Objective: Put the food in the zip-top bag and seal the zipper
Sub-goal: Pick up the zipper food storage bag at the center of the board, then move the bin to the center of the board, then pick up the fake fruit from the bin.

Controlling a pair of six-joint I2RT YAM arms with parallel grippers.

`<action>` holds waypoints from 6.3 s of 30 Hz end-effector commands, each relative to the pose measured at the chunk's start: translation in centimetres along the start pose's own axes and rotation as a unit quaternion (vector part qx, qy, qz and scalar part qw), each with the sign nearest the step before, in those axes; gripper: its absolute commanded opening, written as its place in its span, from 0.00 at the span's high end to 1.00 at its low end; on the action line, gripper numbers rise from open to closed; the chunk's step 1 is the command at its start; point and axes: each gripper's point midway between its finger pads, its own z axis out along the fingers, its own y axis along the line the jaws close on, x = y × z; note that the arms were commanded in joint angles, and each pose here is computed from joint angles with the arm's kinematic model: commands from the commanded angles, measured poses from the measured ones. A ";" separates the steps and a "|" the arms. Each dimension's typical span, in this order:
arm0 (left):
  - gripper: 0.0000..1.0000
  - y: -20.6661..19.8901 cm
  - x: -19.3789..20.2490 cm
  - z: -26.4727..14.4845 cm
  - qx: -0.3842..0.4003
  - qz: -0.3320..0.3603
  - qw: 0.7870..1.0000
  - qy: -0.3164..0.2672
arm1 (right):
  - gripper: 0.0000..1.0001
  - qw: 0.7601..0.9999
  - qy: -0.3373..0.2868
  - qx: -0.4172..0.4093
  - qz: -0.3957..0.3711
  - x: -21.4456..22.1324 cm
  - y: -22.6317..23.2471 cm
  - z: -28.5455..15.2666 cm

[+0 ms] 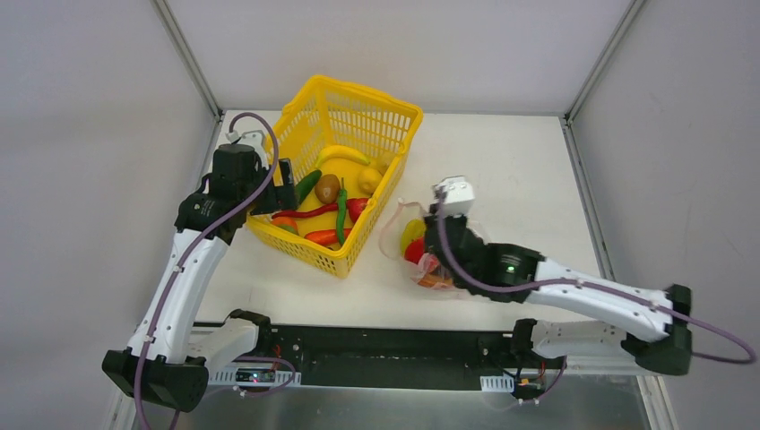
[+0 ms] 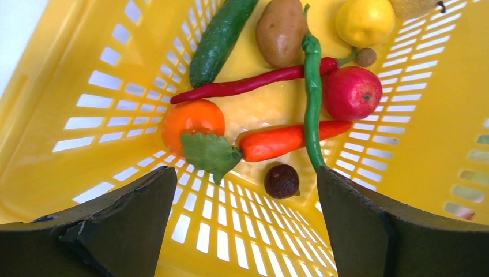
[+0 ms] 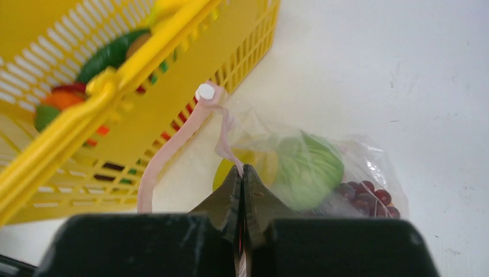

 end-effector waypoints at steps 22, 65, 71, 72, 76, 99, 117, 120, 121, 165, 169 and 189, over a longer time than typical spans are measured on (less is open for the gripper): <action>0.04 -9.9 -9.8 10.5 0.160 0.043 0.986 0.019 | 1.00 0.966 -0.112 0.045 0.227 -9.3 -11.5 -3.6; 0.01 -15.0 -7.9 26.7 0.270 0.282 0.918 0.067 | 1.00 0.959 -0.114 0.056 0.254 -8.8 -12.1 -2.4; 0.02 -16.4 -5.8 20.7 0.307 0.253 0.913 0.088 | 1.00 0.957 -0.116 0.039 0.265 -8.9 -11.9 -3.0; 0.02 -16.6 -5.3 19.6 0.322 0.240 0.911 0.093 | 1.00 0.956 -0.115 0.035 0.266 -8.9 -11.9 -3.2; 0.02 -17.0 -3.5 16.9 0.348 0.207 0.907 0.116 | 1.00 0.956 -0.109 0.020 0.271 -8.3 -11.7 -3.7; 0.09 -15.9 8.6 18.6 0.245 0.164 0.924 0.243 | 1.00 0.959 -0.076 -0.055 0.268 -6.7 -8.8 -3.5; 0.49 -15.2 8.7 20.1 0.162 0.144 0.956 0.199 | 1.00 0.955 -0.079 -0.057 0.280 -6.0 -9.1 -3.7; 0.47 -14.8 7.3 19.7 0.148 0.145 0.963 0.171 | 1.00 0.954 -0.079 -0.060 0.281 -6.0 -9.0 -3.8; 0.35 -14.8 6.9 19.7 0.145 0.147 0.964 0.165 | 1.00 0.954 -0.080 -0.060 0.282 -6.1 -9.1 -3.9; 0.16 -15.8 11.6 19.8 0.133 0.165 0.950 0.229 | 1.00 0.954 -0.071 -0.061 0.285 -5.8 -8.7 -3.5; 0.19 -15.3 11.7 20.4 0.117 0.167 0.952 0.229 | 1.00 0.955 -0.065 -0.063 0.284 -5.5 -8.5 -3.3; 0.13 -19.3 8.8 21.5 0.175 0.058 0.972 0.148 | 1.00 0.954 -0.061 -0.060 0.288 -4.9 -8.5 -3.1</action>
